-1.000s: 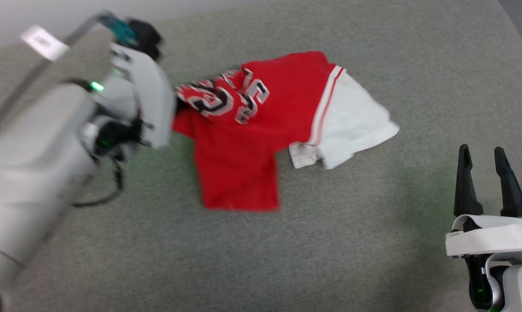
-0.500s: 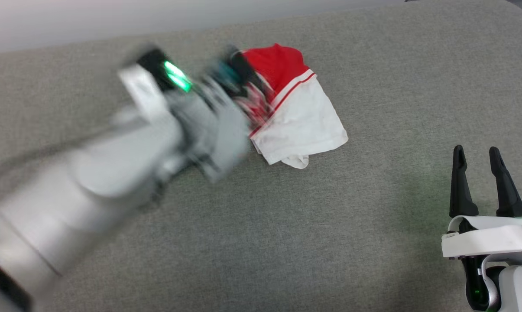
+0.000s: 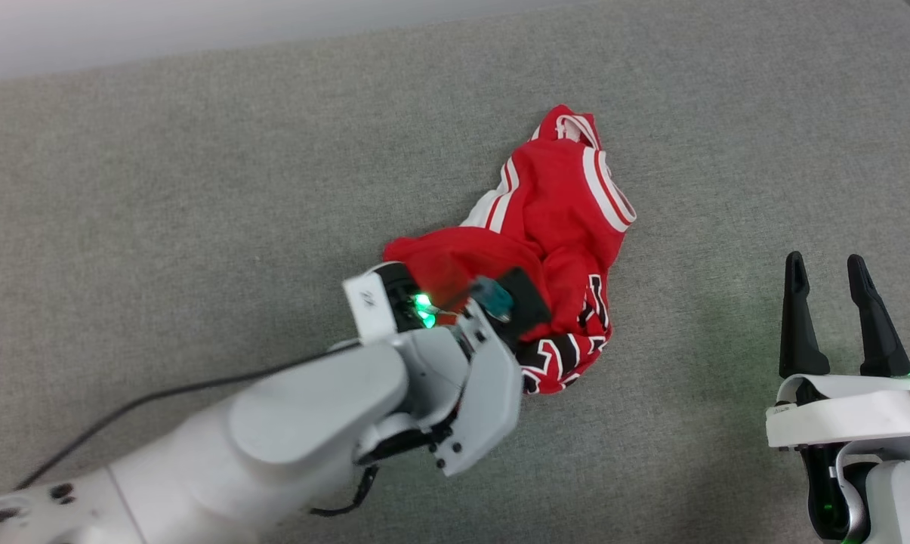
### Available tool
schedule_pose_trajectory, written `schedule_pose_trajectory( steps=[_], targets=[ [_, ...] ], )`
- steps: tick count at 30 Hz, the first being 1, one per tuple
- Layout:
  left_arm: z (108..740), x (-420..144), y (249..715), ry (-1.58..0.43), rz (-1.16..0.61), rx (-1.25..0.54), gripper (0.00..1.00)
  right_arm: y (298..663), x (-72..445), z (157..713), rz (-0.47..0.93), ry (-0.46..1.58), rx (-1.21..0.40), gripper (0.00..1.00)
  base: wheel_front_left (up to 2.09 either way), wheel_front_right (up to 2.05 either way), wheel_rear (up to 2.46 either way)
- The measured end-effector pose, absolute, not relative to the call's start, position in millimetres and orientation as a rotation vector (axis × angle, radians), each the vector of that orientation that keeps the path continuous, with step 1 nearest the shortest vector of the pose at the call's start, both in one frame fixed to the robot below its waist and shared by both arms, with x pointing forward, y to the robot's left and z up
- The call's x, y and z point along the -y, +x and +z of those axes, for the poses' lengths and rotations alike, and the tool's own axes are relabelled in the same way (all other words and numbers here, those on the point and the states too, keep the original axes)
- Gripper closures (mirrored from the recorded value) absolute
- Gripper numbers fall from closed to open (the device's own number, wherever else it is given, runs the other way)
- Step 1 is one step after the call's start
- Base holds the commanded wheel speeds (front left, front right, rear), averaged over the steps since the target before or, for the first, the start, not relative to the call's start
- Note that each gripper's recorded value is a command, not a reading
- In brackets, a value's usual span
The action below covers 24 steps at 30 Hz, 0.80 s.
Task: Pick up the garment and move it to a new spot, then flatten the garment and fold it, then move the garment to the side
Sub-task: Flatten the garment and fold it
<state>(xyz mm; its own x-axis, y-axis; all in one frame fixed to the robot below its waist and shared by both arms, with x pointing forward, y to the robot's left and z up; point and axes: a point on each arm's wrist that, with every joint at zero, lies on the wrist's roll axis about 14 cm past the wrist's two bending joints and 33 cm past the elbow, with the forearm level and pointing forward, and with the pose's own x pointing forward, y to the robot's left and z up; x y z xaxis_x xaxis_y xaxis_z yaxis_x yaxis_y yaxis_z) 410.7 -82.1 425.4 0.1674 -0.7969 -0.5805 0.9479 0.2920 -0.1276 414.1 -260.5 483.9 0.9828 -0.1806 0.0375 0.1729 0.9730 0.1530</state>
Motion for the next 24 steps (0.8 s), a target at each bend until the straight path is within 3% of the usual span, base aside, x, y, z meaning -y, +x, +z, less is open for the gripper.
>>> schedule_pose_trajectory(
  steps=[19,24],
  targets=[
    [527.7,51.7,491.3,0.026,-1.163,-0.726,0.00,407.2,264.0,485.2,-0.192,0.170,0.053,0.00,0.00,0.00,0.00],
    [506.8,41.5,530.6,0.065,-1.036,-0.742,0.00,402.8,271.4,481.8,-0.216,0.167,0.042,0.00,0.00,0.00,0.00]
  ],
)
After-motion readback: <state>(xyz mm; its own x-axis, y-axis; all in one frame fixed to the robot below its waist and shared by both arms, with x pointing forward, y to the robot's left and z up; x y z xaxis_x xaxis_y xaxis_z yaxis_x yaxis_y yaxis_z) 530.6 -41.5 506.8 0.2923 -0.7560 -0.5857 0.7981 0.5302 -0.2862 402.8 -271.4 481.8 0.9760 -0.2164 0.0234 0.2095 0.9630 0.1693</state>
